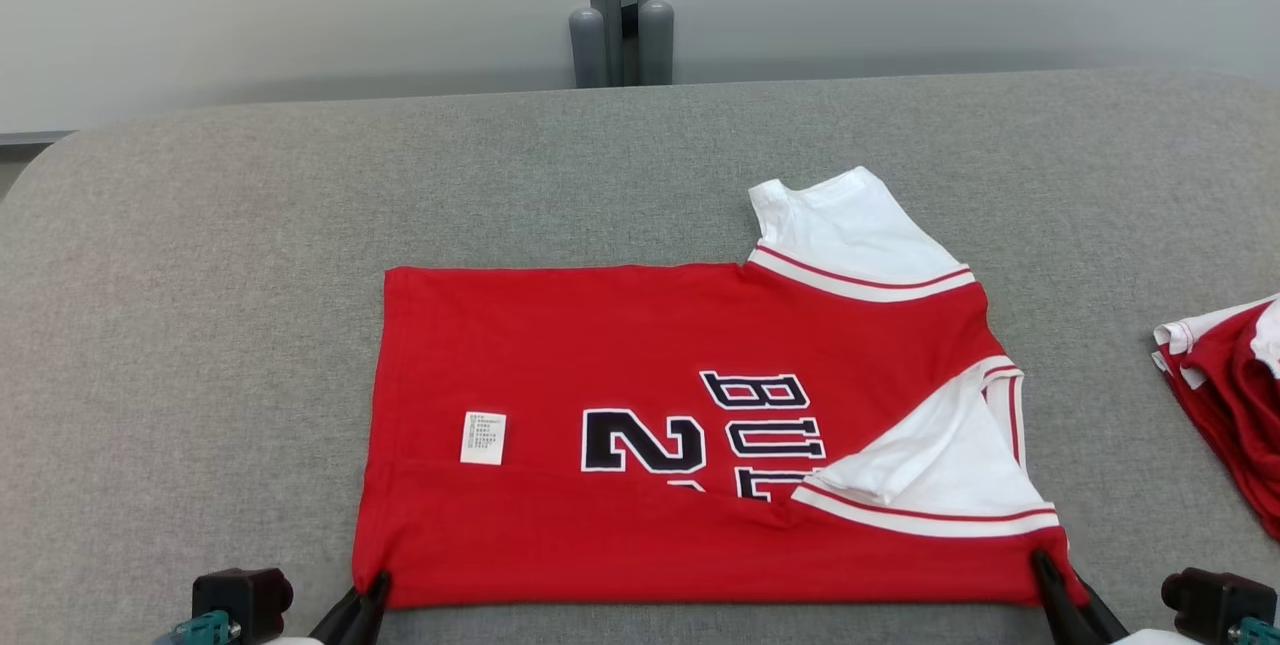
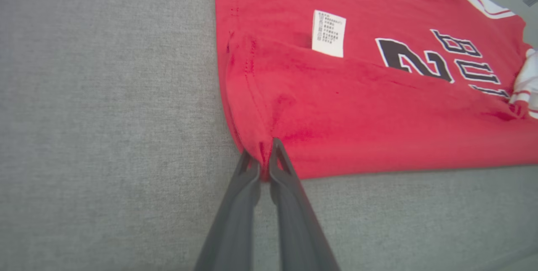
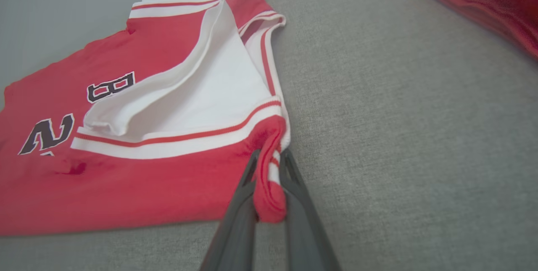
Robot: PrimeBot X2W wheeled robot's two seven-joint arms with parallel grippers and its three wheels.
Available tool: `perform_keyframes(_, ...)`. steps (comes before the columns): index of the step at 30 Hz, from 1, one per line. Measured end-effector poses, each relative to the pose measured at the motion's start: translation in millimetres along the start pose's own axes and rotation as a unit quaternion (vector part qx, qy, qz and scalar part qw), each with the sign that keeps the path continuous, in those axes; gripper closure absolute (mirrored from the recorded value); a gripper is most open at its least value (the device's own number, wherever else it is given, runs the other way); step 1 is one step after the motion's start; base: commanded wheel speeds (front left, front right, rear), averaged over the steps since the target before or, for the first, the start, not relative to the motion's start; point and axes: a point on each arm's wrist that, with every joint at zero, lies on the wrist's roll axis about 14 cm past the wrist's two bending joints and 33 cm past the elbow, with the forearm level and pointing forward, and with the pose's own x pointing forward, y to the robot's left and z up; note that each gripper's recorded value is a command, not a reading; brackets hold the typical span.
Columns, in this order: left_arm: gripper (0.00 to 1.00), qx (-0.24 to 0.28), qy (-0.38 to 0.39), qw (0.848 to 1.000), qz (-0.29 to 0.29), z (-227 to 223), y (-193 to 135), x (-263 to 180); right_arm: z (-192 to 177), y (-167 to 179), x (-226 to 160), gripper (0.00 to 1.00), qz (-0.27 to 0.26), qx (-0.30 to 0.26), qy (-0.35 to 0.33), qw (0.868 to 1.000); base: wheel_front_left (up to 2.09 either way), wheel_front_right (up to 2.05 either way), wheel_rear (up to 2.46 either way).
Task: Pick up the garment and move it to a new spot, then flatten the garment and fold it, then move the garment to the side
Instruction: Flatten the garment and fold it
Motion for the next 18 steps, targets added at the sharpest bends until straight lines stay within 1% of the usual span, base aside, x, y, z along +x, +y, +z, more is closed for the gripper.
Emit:
perform_keyframes(2,1.00,-0.006,0.007,1.000,0.003,-5,0,-3,-4,-1,-7,1.00,-0.002,0.002,0.009,1.000,0.00,0.00,0.00)
perform_keyframes(3,0.93,-0.007,0.008,1.000,0.004,-5,0,-4,-3,-2,-9,1.00,-0.002,0.003,0.007,1.000,0.00,0.00,0.00)
perform_keyframes(4,0.30,-0.012,0.014,1.000,0.004,-8,0,-5,-2,-1,-10,0.60,-0.001,0.010,0.004,1.000,0.00,0.00,0.00)
perform_keyframes(5,0.00,-0.015,0.015,1.000,0.006,-9,0,-5,-1,-1,-11,0.00,-0.001,0.012,0.005,1.000,0.00,0.00,0.00)
perform_keyframes(8,0.00,-0.020,0.018,1.000,0.008,-9,1,-6,3,-1,-13,0.00,0.000,0.014,-0.002,1.000,0.00,0.00,0.00)
perform_keyframes(11,0.00,-0.025,0.003,1.000,0.017,-3,4,-7,17,-5,-14,0.00,-0.006,0.010,-0.027,1.000,0.00,0.00,0.00)
perform_keyframes(15,0.00,-0.025,-0.047,0.998,0.029,20,9,-10,57,-14,-13,0.00,-0.019,0.003,-0.100,0.995,0.00,0.00,0.00)
perform_keyframes(18,0.00,-0.015,-0.101,0.994,0.027,52,7,-9,87,-13,-9,0.00,-0.019,-0.011,-0.146,0.989,0.00,0.00,0.00)
